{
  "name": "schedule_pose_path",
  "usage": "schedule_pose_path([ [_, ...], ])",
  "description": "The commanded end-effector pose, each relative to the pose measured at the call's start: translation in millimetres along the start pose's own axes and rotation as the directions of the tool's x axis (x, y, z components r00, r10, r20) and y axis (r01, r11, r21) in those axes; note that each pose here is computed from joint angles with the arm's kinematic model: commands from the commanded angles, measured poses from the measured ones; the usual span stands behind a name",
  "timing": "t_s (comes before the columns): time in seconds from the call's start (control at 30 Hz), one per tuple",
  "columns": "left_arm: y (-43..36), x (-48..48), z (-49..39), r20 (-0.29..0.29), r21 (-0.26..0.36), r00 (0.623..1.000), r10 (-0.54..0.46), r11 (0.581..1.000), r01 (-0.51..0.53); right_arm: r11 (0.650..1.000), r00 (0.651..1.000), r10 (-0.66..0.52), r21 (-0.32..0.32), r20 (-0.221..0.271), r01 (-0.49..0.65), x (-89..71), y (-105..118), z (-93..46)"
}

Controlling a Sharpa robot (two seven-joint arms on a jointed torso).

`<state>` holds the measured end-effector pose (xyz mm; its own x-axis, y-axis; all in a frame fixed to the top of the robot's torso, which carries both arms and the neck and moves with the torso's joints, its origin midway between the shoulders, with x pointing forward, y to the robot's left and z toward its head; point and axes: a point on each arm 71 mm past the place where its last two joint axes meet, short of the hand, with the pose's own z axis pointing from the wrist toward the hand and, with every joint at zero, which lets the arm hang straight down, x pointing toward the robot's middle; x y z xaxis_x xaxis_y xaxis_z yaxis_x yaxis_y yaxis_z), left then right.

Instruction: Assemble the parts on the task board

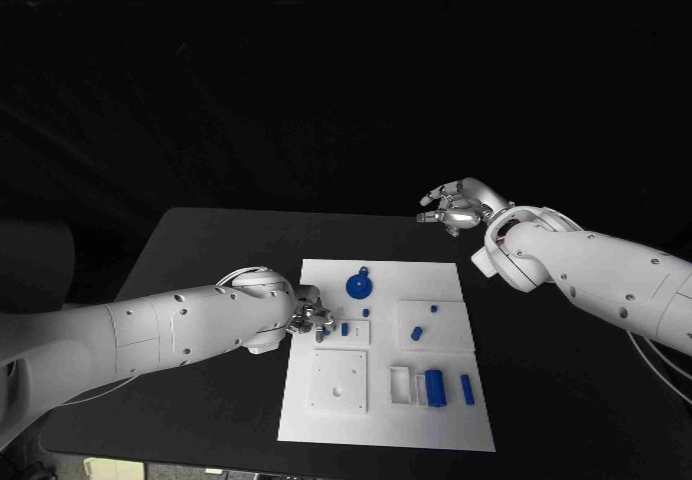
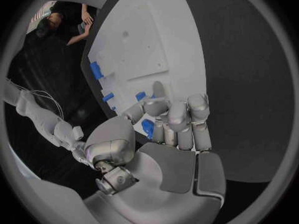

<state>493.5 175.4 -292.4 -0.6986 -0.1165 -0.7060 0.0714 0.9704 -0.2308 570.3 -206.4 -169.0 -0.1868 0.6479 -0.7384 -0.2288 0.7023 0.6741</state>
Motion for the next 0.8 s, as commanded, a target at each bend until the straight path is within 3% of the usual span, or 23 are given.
schedule_pose_path([
  [0.03, 3.6, 1.9, 0.3, -0.002, -0.02, 1.0, -0.002, 1.0, 0.002, 1.0, 1.0, -0.006, -0.008, -0.012, 0.006, 1.0, 1, -0.3],
  [0.37, 10.0, -2.2, -1.9, 0.033, -0.025, 0.999, -0.027, 0.999, 0.027, 1.0, 1.0, -0.007, -0.007, -0.011, 0.007, 0.5, 0, -0.4],
  [0.43, 8.2, -9.7, -2.3, 0.052, -0.018, 0.998, -0.042, 0.999, 0.043, 1.0, 1.0, -0.007, -0.007, -0.01, 0.007, 0.4, 0, -0.4],
  [0.6, 8.4, -17.4, -5.0, 0.08, -0.006, 0.994, -0.079, 0.997, 0.079, 1.0, 1.0, -0.008, -0.005, -0.009, 0.008, -0.2, -1, -0.9],
  [0.8, 9.7, -32.8, -10.7, 0.114, 0.028, 0.97, -0.216, 0.976, 0.214, 1.0, 1.0, -0.008, -0.004, -0.009, 0.008, -0.1, -2, -1.2],
])
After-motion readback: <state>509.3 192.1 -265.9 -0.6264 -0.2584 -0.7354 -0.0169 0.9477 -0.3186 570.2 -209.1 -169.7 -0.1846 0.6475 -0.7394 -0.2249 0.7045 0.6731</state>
